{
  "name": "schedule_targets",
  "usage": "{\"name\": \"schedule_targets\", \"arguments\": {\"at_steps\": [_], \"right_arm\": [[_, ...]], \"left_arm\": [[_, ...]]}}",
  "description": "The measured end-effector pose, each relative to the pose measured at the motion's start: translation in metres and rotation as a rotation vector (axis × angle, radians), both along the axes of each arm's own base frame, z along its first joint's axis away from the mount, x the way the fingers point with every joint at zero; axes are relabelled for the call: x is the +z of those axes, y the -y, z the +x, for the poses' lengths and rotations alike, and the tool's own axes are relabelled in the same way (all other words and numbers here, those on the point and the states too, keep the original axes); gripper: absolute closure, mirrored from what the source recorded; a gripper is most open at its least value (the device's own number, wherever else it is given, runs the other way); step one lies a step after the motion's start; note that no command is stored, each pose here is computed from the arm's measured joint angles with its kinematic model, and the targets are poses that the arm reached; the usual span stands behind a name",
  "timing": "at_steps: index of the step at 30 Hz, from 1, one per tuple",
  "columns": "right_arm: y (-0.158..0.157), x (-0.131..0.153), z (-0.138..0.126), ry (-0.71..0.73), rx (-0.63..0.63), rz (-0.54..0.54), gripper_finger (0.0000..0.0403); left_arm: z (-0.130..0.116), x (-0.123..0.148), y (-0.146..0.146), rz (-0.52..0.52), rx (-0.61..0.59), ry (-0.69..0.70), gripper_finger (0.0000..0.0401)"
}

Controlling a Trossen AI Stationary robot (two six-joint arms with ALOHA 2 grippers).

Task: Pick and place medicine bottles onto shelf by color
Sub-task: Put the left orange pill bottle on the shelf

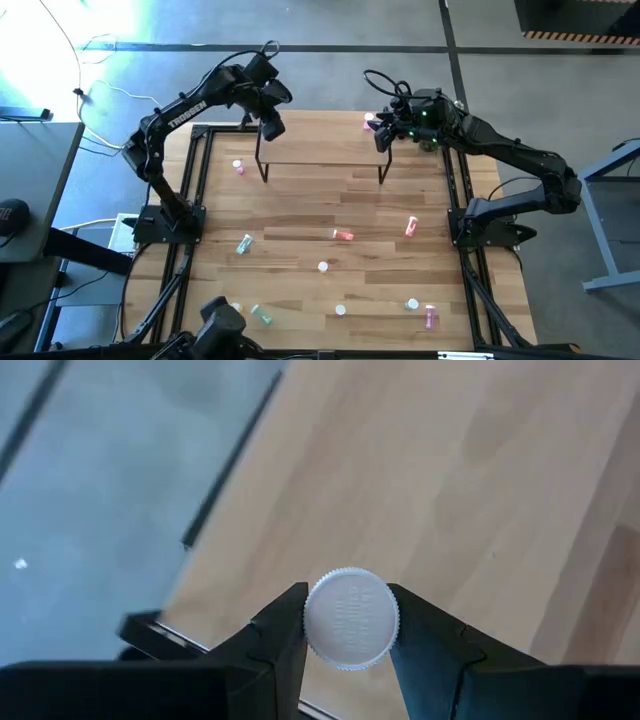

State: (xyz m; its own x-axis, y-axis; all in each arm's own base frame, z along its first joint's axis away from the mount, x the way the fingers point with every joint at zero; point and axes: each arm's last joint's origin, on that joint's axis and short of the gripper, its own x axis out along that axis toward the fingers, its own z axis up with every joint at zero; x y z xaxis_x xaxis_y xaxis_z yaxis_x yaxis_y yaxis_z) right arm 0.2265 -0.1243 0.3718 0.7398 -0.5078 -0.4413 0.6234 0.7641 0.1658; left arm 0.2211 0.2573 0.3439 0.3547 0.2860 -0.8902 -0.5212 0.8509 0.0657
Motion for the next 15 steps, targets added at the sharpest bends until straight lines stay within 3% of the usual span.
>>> {"name": "schedule_targets", "arguments": {"at_steps": [15], "right_arm": [[0.0,0.0,0.0,-0.018,0.018,-0.028,0.0229]], "left_arm": [[0.005,-0.022,-0.02,-0.057,0.056,-0.002,0.0284]]}}
